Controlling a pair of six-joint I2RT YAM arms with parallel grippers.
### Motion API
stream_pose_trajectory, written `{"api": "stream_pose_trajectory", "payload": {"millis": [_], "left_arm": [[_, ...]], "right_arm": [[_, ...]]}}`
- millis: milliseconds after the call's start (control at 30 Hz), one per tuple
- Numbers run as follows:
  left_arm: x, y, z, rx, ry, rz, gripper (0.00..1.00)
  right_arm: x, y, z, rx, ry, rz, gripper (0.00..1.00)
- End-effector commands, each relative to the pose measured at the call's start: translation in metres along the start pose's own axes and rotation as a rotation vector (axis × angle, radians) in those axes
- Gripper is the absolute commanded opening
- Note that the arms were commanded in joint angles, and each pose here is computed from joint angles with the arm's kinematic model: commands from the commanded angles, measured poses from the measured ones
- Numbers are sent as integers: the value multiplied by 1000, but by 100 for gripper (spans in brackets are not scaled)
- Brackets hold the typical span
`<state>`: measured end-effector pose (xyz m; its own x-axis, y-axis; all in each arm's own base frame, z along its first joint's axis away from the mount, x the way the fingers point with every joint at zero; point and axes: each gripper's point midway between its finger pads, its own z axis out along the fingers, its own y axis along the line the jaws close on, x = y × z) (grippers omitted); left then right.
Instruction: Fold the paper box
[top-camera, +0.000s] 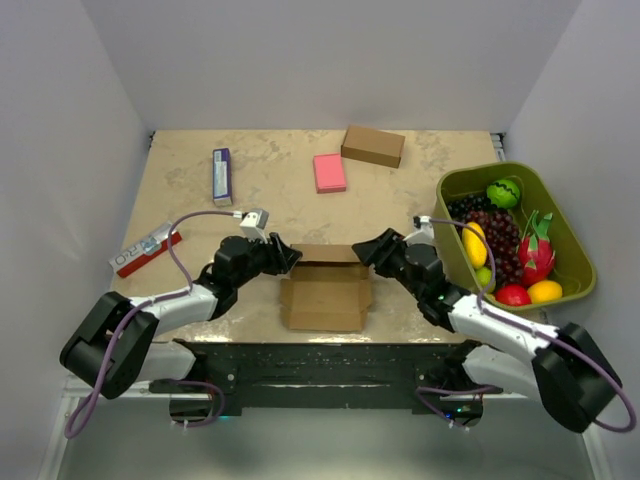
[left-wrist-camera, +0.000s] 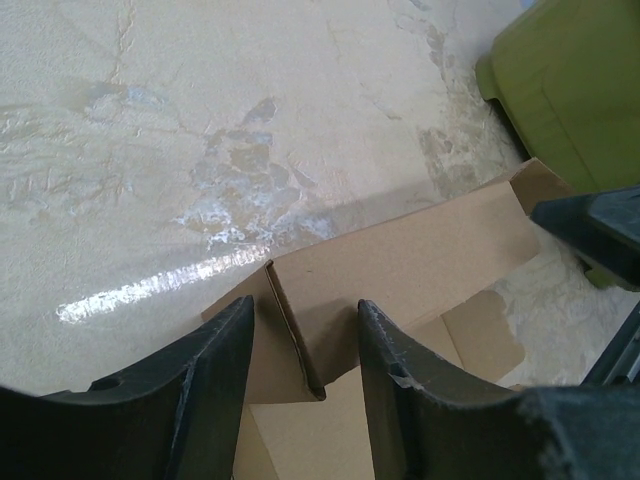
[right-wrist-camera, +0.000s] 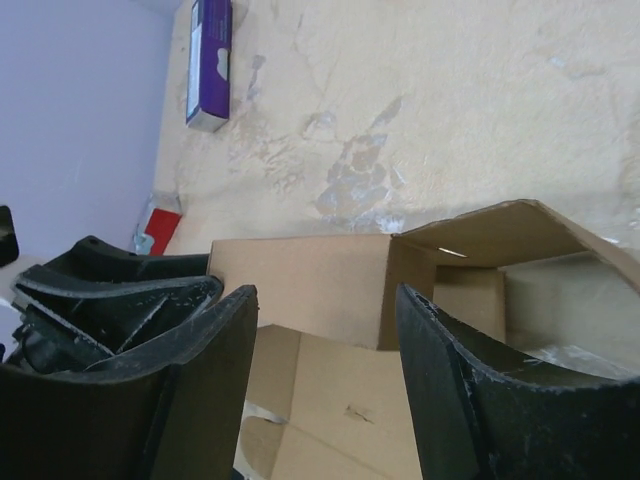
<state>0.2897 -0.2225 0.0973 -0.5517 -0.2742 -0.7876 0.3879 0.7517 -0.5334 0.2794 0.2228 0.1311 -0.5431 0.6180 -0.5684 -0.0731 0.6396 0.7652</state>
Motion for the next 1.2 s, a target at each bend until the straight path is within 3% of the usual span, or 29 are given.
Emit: {"api": "stream_pose_trajectory", "payload": {"millis": [0,167,400,667,1167], "left_arm": [[-13,-3,2,0,-37,17,50],[-14,-4,4,6,-42,15,49],[-10,-3,4,7,-29,18,49],[-11,-2,5,1,-24,29,49],[-8,0,8,-6,-10,33,49]], "right_arm": [[-10,-23,-20,117,-17,-137,60],[-2,-47,-31,185,2,-166,45],[18,-65,-6,264,95,-209,26],[14,-71,13,291,68,-262,24],[23,-40,21,77,89,-349,14]]}}
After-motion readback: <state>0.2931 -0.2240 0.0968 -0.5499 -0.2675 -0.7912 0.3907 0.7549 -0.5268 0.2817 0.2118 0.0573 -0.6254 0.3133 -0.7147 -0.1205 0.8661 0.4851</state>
